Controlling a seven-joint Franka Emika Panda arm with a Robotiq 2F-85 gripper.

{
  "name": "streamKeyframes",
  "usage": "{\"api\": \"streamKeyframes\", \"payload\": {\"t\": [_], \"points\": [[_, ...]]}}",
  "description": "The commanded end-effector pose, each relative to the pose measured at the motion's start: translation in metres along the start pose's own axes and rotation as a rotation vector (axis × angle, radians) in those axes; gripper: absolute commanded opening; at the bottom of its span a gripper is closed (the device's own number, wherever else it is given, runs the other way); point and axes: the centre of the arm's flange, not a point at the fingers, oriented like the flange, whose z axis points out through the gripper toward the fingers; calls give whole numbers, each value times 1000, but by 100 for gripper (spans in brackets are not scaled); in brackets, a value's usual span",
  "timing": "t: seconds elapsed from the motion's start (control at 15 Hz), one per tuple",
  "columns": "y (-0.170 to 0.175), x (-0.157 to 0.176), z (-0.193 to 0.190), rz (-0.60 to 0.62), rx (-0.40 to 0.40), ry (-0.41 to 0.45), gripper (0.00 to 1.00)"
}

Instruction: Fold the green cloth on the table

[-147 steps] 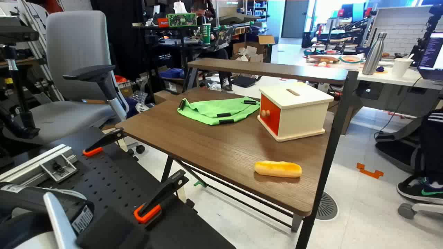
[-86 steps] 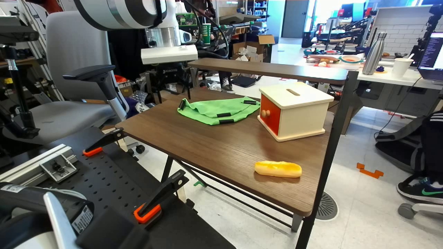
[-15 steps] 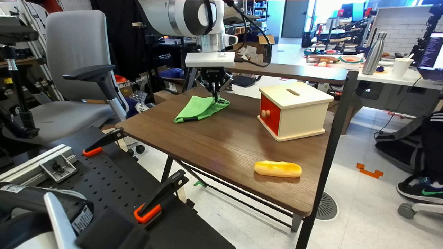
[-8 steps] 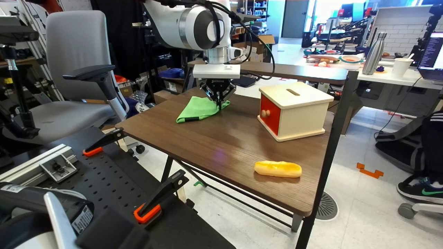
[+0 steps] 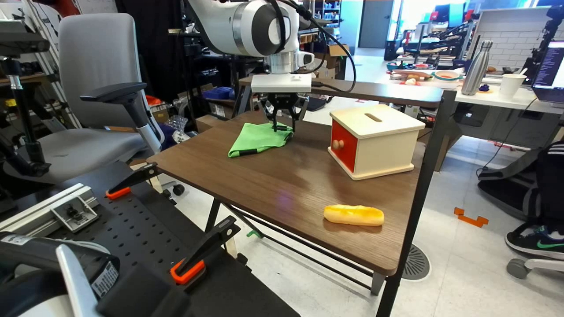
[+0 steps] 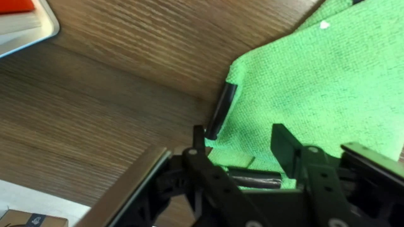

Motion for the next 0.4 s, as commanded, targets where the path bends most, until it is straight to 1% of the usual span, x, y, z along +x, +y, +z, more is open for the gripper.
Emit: {"api": "streamKeyframes", "payload": {"t": [0.0, 0.07, 0.13, 0.2, 0.27, 0.33], "points": [[-32, -15, -53, -40, -27, 58, 87], [-46, -19, -69, -58, -46, 84, 95], [-55, -23, -80, -78, -63, 110, 99], [-65, -29, -92, -109, -69, 120, 100], [-37, 2, -56, -62, -48, 97, 100], [-43, 0, -65, -69, -51, 100, 98]]}}
